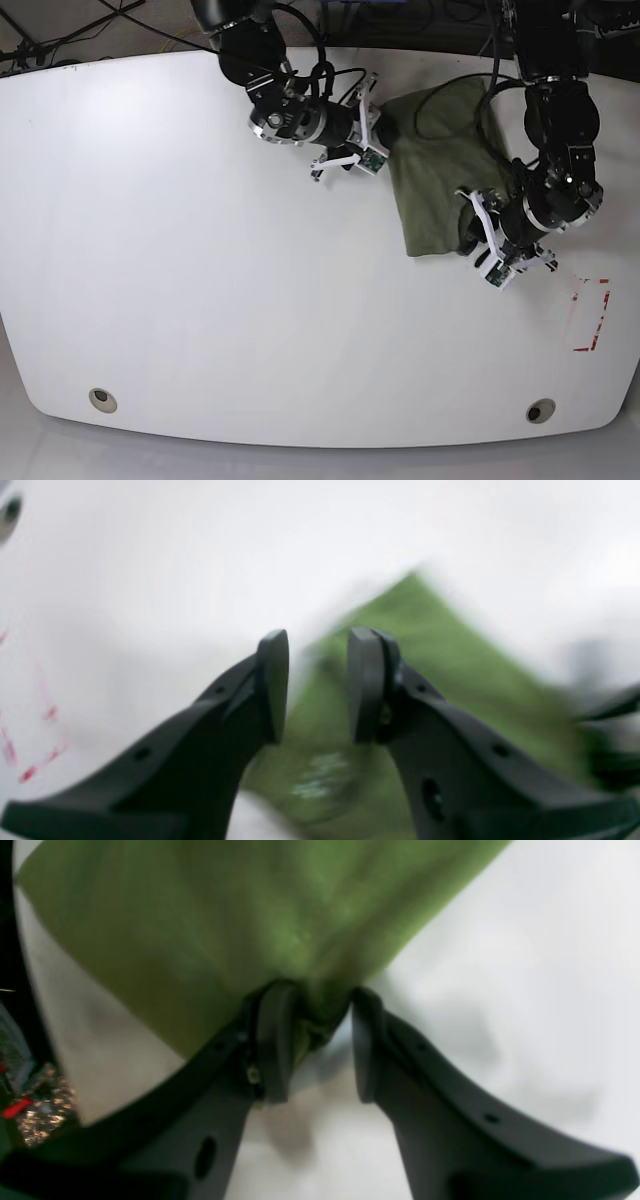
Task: Fold the T-shirt properly
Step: 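Carry the bundle with the left gripper onto the red-marked area and release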
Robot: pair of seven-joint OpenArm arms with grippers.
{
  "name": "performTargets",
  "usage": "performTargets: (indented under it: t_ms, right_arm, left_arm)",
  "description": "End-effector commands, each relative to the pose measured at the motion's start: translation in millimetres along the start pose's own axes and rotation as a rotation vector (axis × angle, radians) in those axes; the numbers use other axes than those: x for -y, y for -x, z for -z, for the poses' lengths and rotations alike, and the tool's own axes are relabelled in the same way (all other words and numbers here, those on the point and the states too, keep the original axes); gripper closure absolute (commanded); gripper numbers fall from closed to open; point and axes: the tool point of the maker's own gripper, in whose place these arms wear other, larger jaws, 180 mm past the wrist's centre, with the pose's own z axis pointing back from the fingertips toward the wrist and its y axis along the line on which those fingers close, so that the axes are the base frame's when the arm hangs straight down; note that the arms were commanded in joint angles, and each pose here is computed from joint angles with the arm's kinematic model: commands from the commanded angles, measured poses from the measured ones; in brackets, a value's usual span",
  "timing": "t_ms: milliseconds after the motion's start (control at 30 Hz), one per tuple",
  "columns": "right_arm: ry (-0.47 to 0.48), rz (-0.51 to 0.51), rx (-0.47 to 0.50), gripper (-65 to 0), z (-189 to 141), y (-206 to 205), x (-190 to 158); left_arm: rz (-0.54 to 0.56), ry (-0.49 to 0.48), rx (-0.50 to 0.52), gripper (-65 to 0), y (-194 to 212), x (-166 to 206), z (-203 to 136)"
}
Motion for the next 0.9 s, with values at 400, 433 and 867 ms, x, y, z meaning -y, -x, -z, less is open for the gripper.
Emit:
performTargets:
  t_ms: [400, 433, 867]
  right_arm:
    - [-0.064, -0.045, 0.118, -18.7, 13, -58, -23]
    - [-0.056, -0.047, 0.124, -18.7, 11, -60, -21]
    - [0.09, -0.027, 0.097, -18.7, -21, -47, 32]
  left_arm:
    - [-0.197, -0.084, -0.006, -19.2, 43, 14, -28]
    - [-0.232, -0.103, -0.018, -19.2, 50, 14, -30]
    - [-0.52, -0.292, 0.023, -31.9, 78, 22, -43]
